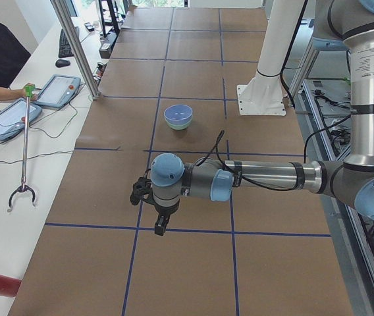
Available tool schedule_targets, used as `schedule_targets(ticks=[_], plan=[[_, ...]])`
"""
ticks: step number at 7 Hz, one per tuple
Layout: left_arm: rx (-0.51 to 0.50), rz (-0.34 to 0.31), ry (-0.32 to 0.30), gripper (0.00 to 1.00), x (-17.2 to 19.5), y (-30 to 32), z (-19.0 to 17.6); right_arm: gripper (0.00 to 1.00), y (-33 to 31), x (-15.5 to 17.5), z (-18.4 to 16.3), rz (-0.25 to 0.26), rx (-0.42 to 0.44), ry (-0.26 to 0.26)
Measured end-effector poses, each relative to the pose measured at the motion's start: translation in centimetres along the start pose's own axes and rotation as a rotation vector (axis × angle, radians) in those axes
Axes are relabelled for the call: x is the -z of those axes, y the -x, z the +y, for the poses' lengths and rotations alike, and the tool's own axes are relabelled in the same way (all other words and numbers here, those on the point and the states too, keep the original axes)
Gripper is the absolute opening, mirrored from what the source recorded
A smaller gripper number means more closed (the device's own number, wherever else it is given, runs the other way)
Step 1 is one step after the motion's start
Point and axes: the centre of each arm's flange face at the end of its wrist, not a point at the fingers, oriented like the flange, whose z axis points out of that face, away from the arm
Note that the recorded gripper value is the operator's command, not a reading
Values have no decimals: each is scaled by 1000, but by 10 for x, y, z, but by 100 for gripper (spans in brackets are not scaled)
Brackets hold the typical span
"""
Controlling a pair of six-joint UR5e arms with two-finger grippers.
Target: Stack blue bowl on green bowl
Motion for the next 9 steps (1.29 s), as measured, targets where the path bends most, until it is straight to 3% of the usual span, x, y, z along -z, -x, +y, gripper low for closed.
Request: schedule_targets(ticks=[9], plan=[[20,-2,9,100,-4,6,5,100,0,0,0,0,0,0]])
